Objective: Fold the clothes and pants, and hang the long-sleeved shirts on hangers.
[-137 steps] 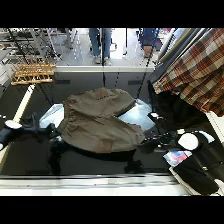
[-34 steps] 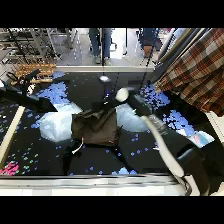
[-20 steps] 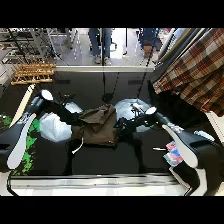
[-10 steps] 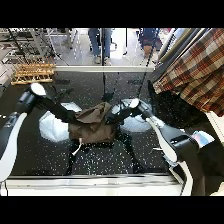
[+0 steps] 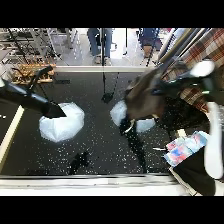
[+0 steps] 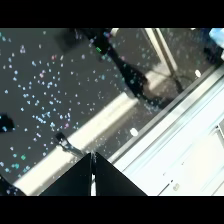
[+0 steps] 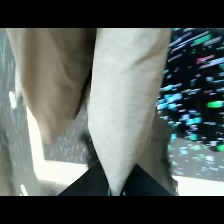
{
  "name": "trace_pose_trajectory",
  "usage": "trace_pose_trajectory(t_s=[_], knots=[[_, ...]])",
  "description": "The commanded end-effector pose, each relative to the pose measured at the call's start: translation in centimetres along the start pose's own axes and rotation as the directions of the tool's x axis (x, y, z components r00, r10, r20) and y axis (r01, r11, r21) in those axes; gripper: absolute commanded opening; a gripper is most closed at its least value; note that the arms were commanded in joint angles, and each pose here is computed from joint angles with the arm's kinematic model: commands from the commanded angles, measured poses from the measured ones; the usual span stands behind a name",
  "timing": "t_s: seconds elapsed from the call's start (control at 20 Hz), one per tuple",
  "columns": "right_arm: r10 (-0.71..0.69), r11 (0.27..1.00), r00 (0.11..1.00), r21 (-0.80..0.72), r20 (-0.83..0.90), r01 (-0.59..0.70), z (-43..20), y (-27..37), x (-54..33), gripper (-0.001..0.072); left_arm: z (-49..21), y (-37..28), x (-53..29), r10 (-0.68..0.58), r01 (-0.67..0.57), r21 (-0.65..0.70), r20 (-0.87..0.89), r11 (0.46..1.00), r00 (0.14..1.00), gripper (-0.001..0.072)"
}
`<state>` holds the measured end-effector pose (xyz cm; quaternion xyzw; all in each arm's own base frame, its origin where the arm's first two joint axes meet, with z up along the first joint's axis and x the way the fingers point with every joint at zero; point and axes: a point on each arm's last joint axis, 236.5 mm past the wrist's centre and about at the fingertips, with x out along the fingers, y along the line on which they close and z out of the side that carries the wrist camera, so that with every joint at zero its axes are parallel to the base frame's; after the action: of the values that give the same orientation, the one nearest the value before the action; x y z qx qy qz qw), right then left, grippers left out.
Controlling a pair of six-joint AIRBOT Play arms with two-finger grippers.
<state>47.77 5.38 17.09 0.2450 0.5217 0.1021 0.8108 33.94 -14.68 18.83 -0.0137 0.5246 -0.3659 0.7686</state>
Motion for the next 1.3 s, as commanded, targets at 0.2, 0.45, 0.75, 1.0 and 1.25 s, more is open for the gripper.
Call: trace_pose_trajectory(t_s=[0.2,0.45,0.75,1.0,1.25], knots=[[-0.240,0.894,0.963,0.413,0.119,0.172,-4.7,-20.9,-19.2,0.0007,-1.8,-2.8,-3.0,0.013,-0.014,0.056,0.007,0.998,1.000,0.0010],[-0.176,0.646,0.984,0.753,-0.014,0.127,-19.2,-31.1,-18.4,0.0008,-1.7,-2.7,-3.0,0.014,-0.015,0.077,0.009,0.997,1.000,0.0010],[-0.069,0.343,0.936,0.872,-0.346,0.348,-37.4,-34.9,-11.2,0.0014,-1.9,-2.2,-3.0,0.036,-0.036,0.073,0.004,0.997,0.999,0.0010],[-0.173,0.382,0.912,0.828,-0.371,0.409,-34.4,-35.2,-16.4,0.0537,-1.6,-2.0,-3.0,0.043,-0.045,0.094,0.017,0.995,0.999,0.0010],[-0.402,0.590,0.890,0.682,-0.216,0.432,-20.8,-31.1,-21.2,0.0613,-1.4,-0.9,-3.1,0.093,-0.094,0.098,0.024,0.991,0.995,0.0010]])
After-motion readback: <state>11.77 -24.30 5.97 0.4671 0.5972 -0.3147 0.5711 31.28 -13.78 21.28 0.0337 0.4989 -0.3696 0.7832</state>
